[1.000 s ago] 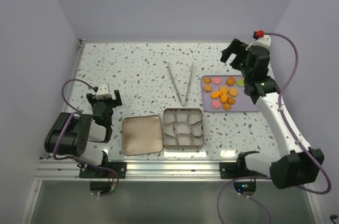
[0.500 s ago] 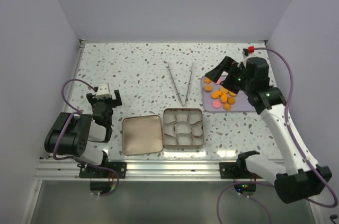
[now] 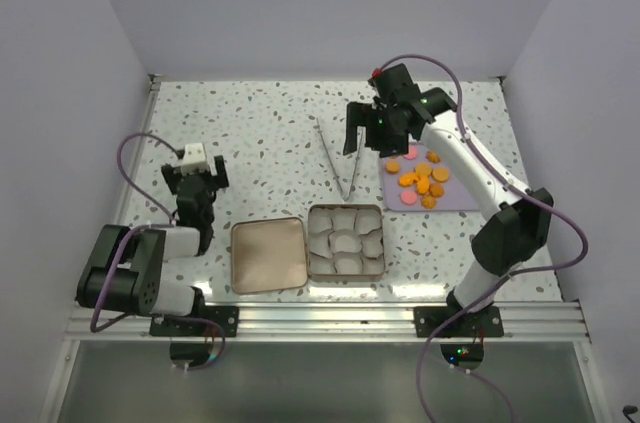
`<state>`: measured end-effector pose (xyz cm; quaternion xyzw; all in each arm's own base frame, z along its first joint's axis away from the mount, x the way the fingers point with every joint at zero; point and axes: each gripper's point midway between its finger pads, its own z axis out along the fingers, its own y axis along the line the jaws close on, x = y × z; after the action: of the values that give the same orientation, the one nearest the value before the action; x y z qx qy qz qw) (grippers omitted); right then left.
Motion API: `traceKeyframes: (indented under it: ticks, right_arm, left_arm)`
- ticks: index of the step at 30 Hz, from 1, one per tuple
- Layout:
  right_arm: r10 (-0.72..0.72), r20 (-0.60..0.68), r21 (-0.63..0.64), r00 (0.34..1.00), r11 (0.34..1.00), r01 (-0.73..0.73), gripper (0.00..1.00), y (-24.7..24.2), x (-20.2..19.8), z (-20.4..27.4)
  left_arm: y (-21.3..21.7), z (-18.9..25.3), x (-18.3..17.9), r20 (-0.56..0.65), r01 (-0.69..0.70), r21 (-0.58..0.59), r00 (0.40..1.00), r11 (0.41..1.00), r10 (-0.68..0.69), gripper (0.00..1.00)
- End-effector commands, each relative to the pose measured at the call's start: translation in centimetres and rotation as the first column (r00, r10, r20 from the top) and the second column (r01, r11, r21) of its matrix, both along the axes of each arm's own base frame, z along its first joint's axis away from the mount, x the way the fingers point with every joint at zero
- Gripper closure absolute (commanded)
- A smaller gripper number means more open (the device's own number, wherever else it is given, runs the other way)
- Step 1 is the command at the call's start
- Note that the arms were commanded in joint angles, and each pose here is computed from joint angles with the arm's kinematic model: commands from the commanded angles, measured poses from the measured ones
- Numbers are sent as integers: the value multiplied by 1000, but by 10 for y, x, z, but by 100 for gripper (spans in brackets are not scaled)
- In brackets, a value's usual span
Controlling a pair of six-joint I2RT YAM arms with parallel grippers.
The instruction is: Pack the cookies
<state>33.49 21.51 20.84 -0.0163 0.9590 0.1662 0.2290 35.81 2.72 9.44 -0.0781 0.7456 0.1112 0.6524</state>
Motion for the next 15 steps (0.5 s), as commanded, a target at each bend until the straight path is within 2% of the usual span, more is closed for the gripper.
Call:
traceKeyframes:
  ticks: [1,3,5,8,10,11,12,15]
  right_arm:
    - [45,28,-43,999,998,-44,1,3,19,8]
    - [69,-3,-69,998,995,-69,3,10,30,-7]
    - [86,-25,-93,996,992,-88,3,16,36,-22]
    - [69,-28,-153,997,986,-73,3,11,45,-36]
    - [67,-55,-168,996,983,-75,3,13,50,-55]
    - [66,-84,-180,994,980,-80,3,15,51,-70]
    - [66,-93,-183,993,980,-82,3,15,53,-77]
    - [61,-140,-178,988,980,-86,3,22,56,-103]
  left_arm:
    - [28,49,32,-65,-210,44,975,977,213,0]
    - [27,59,38,-108,-222,20,969,975,223,0]
    - [16,82,37,-72,-175,-50,983,983,171,0]
    - [4,117,24,-22,-136,-185,991,973,134,0]
    - [-2,134,13,-13,-137,-305,990,942,140,0]
    - [-2,134,8,-25,-154,-345,988,926,155,0]
    - [-1,125,-3,-97,-190,-360,981,913,166,0]
    - [-19,128,-14,-163,-124,-398,985,909,63,0]
